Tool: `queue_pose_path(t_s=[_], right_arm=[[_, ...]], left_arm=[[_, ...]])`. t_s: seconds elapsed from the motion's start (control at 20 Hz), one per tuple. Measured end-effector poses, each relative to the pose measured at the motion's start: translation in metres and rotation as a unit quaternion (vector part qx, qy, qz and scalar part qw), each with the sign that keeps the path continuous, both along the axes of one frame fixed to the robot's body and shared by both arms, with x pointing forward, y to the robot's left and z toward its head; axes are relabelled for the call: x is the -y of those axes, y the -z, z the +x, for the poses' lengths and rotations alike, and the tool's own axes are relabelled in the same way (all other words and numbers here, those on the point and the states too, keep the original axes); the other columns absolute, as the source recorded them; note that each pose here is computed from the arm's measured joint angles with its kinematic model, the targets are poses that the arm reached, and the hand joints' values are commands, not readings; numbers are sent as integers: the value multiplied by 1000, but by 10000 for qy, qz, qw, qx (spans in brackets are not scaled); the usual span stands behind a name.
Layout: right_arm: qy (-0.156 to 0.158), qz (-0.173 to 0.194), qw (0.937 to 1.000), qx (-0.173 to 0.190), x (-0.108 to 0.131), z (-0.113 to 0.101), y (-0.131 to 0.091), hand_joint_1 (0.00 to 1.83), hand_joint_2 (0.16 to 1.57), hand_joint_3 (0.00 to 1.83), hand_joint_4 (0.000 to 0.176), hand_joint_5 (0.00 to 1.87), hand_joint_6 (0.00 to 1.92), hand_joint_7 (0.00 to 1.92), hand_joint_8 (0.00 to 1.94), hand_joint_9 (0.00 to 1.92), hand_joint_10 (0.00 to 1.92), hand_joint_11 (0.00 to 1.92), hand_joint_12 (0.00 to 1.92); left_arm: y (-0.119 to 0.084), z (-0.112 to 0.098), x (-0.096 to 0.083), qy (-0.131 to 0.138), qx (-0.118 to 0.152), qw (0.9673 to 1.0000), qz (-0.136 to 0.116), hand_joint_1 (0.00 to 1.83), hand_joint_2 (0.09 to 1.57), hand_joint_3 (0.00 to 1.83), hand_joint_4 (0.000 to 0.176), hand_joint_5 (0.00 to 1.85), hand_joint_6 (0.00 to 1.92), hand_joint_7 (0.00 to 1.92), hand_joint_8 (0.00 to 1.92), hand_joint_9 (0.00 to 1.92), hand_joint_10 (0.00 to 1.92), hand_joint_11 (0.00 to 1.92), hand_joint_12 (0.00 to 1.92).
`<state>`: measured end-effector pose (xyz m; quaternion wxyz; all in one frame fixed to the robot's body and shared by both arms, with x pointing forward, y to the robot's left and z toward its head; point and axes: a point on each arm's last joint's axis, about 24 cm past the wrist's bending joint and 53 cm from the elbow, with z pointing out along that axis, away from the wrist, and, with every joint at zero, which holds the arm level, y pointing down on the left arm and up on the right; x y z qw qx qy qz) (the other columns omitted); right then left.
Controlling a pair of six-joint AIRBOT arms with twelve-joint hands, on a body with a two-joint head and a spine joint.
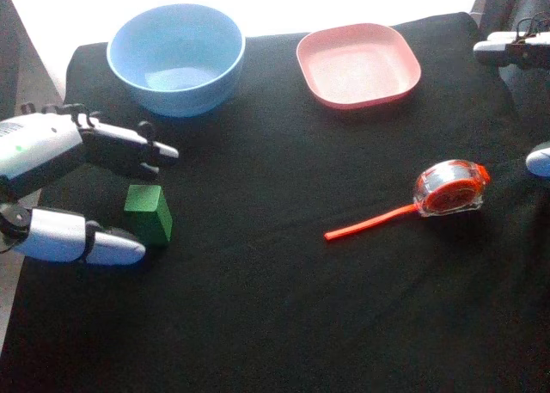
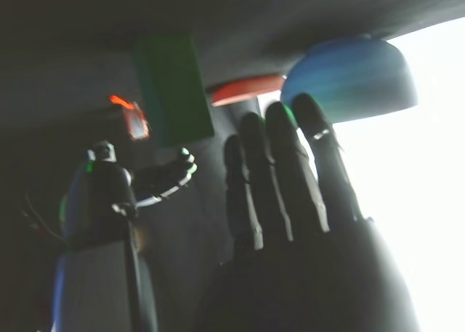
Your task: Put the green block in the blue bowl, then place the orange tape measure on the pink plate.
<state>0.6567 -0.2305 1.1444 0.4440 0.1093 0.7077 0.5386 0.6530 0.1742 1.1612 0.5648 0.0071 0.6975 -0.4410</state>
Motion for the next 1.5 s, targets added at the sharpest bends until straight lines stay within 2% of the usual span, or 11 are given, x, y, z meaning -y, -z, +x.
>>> queue_pose_path(t_s=[0.05, 0.6, 0.65, 0.7, 0.85, 1.0, 1.1, 1.15, 1.25, 1.4, 1.5], right_arm=[[-2, 1, 10000, -3, 0, 0, 1, 855, 1060, 5, 52, 297, 0, 213, 0, 261, 1, 0, 893], [-33, 13, 10000, -31, -3, -1, 3, 897, 1069, 2, 61, 317, 2, 250, 3, 305, 10, 21, 939], [-34, 18, 10000, -34, -4, -1, 3, 884, 1076, 5, 65, 307, 0, 252, 3, 313, 11, 31, 947], [-33, 13, 10000, -35, -3, -1, 4, 877, 1080, 6, 59, 312, 3, 259, 5, 318, 12, 29, 948], [-32, 24, 10000, -41, -3, -1, 3, 860, 1093, 7, 31, 330, 6, 280, 9, 359, 21, 80, 965], [-34, 34, 10000, -49, -3, -1, 3, 865, 1093, 4, 39, 329, 4, 278, 5, 354, 14, 67, 952], [-29, 32, 10000, -58, -3, -1, 4, 858, 1100, 5, 45, 314, 0, 256, 0, 314, 2, 10, 930], [-32, 35, 10000, -59, -3, -1, 4, 877, 1093, 1, 45, 319, 3, 254, 1, 308, 1, 1, 926], [-35, 41, 10000, -60, -4, -1, 4, 900, 1083, 0, 43, 332, 5, 254, 3, 299, 4, 1, 897], [-38, 47, 10000, -71, -4, -1, 5, 906, 1082, 0, 61, 320, 0, 222, 0, 281, 0, 0, 904], [-41, 55, 9999, -76, -5, -1, 5, 947, 1076, 0, 49, 320, 0, 220, 0, 270, 0, 0, 884]], left_arm=[[2, 1, 1, -12, -41, 10000, 3, 816, 915, 2, 24, 640, 3, 824, 5, 827, 24, 327, 1166], [6, 12, 12, -12, -78, 10000, -59, 830, 1123, 4, 0, 898, 11, 1058, 20, 1011, 51, 370, 1422], [7, 12, 12, -18, -85, 9999, -57, 1166, 1124, 0, 0, 955, 658, 1093, 762, 1124, 108, 472, 1378], [7, 12, 12, -16, -85, 9999, -60, 1212, 1125, 0, 0, 928, 890, 1044, 972, 1123, 106, 470, 1382], [4, 15, 11, -34, -56, 10000, -47, 1230, 1101, 1, 0, 1026, 797, 1022, 1032, 1164, 150, 569, 1386], [0, 16, 12, -34, -21, 10000, -82, 1229, 1097, 0, 6, 1033, 809, 1033, 991, 1159, 139, 575, 1332], [-4, 18, 13, -36, 9, 9999, -93, 1268, 1094, 7, 0, 1176, 403, 960, 1247, 879, 994, 504, 1712], [-11, 19, 14, -19, 95, 9999, -107, 1363, 1090, 0, 0, 1156, 416, 1010, 1047, 904, 1248, 604, 1575], [-30, 20, 15, 40, 355, 9993, -128, 1392, 1071, 1, 0, 1075, 553, 1101, 814, 996, 1236, 560, 1377], [-72, 18, 22, 197, 917, 9949, -367, 1271, 1118, 1, 0, 1050, 588, 971, 1262, 1007, 1244, 862, 1620], [-96, 17, 27, 276, 1213, 9910, -486, 1285, 1052, 1, 0, 1188, 407, 1122, 985, 1152, 1057, 1064, 1496]])
